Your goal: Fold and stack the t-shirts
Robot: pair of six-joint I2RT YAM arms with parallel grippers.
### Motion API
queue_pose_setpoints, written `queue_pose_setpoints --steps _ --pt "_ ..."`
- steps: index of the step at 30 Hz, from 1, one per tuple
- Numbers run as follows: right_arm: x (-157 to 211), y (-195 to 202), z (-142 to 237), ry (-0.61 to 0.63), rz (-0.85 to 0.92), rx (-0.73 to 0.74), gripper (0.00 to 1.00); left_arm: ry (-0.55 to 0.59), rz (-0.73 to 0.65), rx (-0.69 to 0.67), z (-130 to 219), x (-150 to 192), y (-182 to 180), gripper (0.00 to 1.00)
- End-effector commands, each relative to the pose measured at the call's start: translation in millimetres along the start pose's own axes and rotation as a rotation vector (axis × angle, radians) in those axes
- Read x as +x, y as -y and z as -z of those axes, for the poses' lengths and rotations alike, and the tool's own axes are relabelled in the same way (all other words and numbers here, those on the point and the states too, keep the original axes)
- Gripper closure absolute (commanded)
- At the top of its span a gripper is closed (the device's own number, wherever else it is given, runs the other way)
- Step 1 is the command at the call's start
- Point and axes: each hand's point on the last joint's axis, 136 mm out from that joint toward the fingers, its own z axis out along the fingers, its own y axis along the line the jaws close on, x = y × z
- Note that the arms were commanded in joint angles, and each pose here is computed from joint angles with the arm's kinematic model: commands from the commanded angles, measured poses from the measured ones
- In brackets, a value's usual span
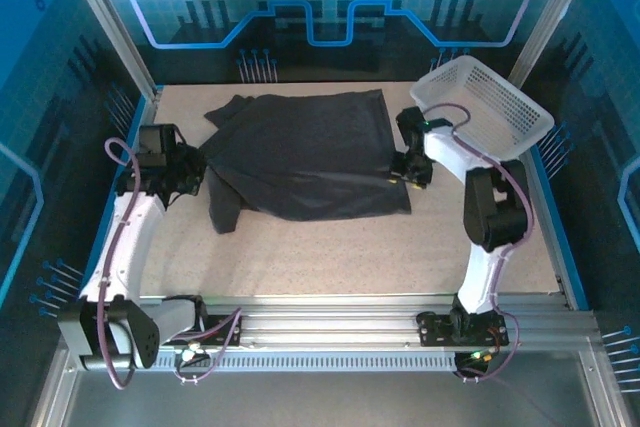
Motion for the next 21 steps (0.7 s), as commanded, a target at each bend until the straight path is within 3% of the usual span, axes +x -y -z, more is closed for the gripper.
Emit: queue_pose_setpoints --steps 1,6,12,21 --pt "26 26 15 -0.012 -0.314 -0.096 0.44 0.023 -0.015 -0.012 12 0 -6 1.00" --pt "45 10 11 -0.090 -0.556 -0.243 0.45 0.017 -0.011 -0.019 9 2 -12 1.00" --pt "49 7 -3 -0.130 -0.733 -0.239 0.47 0.019 -0.013 -0.004 8 2 -8 1.00" --pt "61 5 -21 -0.251 -0.819 -0.163 0.50 0.022 -0.018 0.001 9 2 -9 1.00"
